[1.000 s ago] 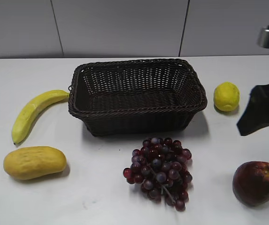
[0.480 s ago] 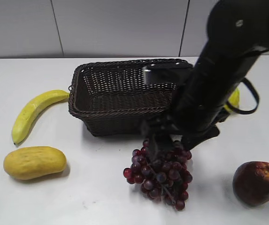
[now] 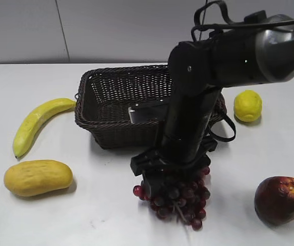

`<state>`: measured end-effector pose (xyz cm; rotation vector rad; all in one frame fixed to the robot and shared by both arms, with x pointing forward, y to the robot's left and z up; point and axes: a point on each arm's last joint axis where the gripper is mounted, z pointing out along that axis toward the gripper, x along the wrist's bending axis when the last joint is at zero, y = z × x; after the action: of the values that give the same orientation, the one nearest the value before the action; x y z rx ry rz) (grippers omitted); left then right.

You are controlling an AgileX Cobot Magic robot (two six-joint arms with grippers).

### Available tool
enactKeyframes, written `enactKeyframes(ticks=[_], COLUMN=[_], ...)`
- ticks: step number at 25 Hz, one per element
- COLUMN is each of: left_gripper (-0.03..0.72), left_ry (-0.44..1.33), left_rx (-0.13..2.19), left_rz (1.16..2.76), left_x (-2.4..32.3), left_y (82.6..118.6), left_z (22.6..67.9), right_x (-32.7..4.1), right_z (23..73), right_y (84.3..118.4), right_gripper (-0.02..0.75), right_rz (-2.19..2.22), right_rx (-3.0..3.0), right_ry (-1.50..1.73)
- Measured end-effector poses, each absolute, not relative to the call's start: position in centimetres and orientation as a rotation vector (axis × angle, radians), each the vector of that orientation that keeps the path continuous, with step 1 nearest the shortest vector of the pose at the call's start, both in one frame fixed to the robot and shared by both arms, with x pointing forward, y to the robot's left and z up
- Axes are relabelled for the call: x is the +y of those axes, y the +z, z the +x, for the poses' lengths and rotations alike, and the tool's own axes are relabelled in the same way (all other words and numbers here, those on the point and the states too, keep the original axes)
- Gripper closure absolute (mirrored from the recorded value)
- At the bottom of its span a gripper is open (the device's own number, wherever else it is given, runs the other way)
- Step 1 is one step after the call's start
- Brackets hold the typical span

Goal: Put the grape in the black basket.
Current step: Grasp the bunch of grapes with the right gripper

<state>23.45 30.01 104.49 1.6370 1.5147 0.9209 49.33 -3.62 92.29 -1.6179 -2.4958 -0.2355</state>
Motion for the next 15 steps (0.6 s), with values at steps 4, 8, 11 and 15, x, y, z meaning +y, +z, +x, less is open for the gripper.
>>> enactKeyframes(ticks=[4, 8, 11, 15], left_gripper=[0.451, 0.451, 0.451, 0.451], left_ry=[0.921, 0.921, 0.921, 0.921], left_rx=[1.515, 1.515, 1.515, 1.515], left_rz=[1.637, 1.637, 1.637, 1.637], left_x=[30.01, 30.01, 30.01, 30.01], left_y=[104.49, 104.49, 104.49, 104.49], left_z=[23.45, 23.45, 23.45, 23.45], right_x=[-3.64, -3.66, -3.68, -3.76], right_z=[49.39, 49.39, 49.36, 49.29], right_y=[91.49, 91.48, 91.51, 91.62], right_gripper=[0.16, 0.358, 0.574, 0.578], right_rz=[-1.624, -1.64, -1.642, -1.644], right_rx=[-2.495, -2.486, -2.482, -2.481], right_ry=[-0.198, -0.195, -0.186, -0.173])
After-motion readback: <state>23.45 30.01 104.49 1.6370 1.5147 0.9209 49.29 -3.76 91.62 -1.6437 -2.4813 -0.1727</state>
